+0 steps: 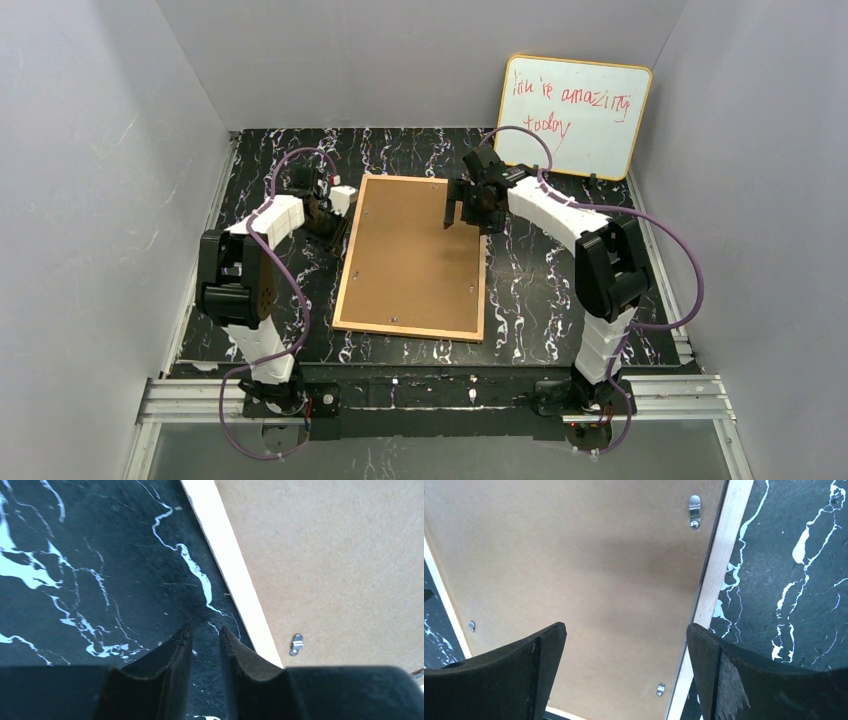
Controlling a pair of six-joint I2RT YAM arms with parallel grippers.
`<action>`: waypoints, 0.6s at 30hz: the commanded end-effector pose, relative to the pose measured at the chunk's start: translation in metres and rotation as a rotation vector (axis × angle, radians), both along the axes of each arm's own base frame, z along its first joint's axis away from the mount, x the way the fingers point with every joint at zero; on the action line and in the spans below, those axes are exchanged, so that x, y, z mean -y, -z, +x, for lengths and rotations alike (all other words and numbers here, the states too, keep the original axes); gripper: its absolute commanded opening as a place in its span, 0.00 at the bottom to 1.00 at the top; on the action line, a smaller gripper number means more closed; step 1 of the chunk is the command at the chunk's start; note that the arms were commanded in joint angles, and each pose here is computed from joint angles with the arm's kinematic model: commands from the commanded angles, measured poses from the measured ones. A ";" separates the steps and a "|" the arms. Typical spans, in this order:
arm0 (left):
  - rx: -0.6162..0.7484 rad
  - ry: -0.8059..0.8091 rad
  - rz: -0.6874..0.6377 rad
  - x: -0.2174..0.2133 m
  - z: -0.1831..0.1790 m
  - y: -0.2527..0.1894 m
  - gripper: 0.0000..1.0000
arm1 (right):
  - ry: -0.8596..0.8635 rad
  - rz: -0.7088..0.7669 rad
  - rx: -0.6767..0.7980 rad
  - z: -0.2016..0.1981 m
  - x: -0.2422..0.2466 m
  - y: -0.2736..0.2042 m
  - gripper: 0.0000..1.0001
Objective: Put the photo into the frame
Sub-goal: Place the photo frame item in the photo frame.
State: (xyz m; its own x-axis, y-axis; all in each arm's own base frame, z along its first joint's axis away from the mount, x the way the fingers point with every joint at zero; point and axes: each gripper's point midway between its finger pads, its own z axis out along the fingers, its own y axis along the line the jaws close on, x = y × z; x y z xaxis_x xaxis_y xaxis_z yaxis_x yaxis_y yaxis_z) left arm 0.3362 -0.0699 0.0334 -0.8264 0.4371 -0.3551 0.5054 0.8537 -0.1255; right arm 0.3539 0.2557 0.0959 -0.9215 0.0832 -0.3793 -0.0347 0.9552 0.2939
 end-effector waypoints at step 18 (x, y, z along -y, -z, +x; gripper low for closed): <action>-0.120 0.028 -0.156 0.021 -0.027 -0.019 0.28 | -0.292 0.424 0.140 -0.042 -0.100 -0.082 0.80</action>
